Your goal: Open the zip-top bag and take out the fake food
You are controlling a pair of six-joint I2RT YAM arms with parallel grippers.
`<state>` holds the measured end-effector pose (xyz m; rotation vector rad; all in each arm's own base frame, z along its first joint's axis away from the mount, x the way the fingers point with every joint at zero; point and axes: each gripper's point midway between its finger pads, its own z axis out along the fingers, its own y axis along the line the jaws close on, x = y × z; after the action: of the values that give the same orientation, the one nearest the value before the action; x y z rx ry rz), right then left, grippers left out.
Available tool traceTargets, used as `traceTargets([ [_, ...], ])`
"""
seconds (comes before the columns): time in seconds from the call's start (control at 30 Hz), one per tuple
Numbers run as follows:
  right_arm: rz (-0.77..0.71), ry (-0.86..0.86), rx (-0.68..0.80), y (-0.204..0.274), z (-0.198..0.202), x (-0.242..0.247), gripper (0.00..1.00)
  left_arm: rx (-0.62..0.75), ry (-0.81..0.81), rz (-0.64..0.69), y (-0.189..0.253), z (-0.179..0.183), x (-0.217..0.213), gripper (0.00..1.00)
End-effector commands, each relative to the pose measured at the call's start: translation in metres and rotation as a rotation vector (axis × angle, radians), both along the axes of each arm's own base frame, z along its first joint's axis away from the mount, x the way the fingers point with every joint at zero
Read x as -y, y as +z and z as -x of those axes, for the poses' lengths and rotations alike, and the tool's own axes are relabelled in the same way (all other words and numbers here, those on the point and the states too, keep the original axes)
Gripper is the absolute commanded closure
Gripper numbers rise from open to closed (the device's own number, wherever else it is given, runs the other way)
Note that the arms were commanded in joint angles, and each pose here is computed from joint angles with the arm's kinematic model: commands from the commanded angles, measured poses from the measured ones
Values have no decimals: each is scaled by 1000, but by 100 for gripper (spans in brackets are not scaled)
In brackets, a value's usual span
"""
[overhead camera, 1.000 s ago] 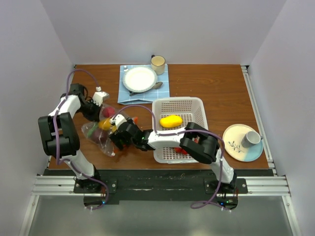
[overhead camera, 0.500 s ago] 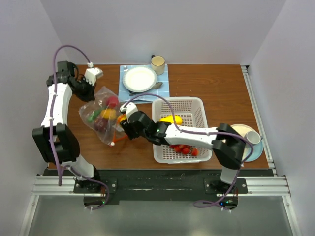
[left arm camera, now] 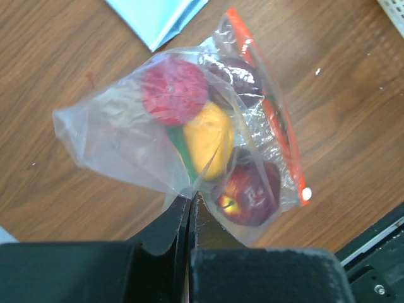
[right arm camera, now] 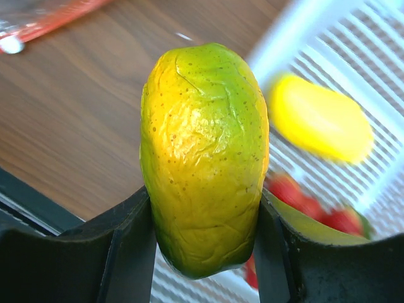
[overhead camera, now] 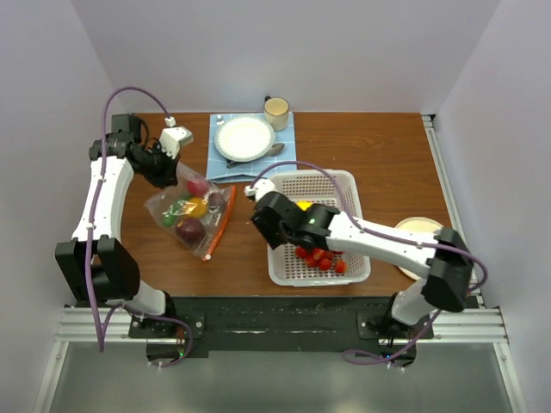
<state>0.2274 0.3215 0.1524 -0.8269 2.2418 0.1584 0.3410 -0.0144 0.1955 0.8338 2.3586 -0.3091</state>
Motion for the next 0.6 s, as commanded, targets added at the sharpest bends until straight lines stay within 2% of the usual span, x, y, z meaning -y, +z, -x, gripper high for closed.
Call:
traceTargets([
  [0.0,20,-181,71,33,-14,68,83,17,-5,26,7,-3,15,100],
  [0.1,15,-290,96,30,-39,90,78,17,-28,28,11,-1,28,100],
  [0.13,21,-304,96,27,-43,92,61,28,-37,27,16,-2,33,100],
  [0.2,30,-332,119,23,-54,92,42,41,-38,24,25,-1,39,100],
  [0.23,52,-337,110,14,-57,91,17,61,-60,24,35,-2,48,100],
  [0.27,55,-343,113,12,-59,89,7,56,-69,24,39,2,53,100],
  [0.3,51,-346,115,10,-61,86,2,62,-71,23,43,2,54,100],
  [0.4,-3,-315,114,12,-60,76,2,90,-60,-10,54,4,49,100],
  [0.5,-122,-230,150,31,-50,50,1,110,-29,-87,45,3,34,100],
  [0.57,-131,-171,172,38,-39,30,1,96,2,-173,22,0,18,100],
])
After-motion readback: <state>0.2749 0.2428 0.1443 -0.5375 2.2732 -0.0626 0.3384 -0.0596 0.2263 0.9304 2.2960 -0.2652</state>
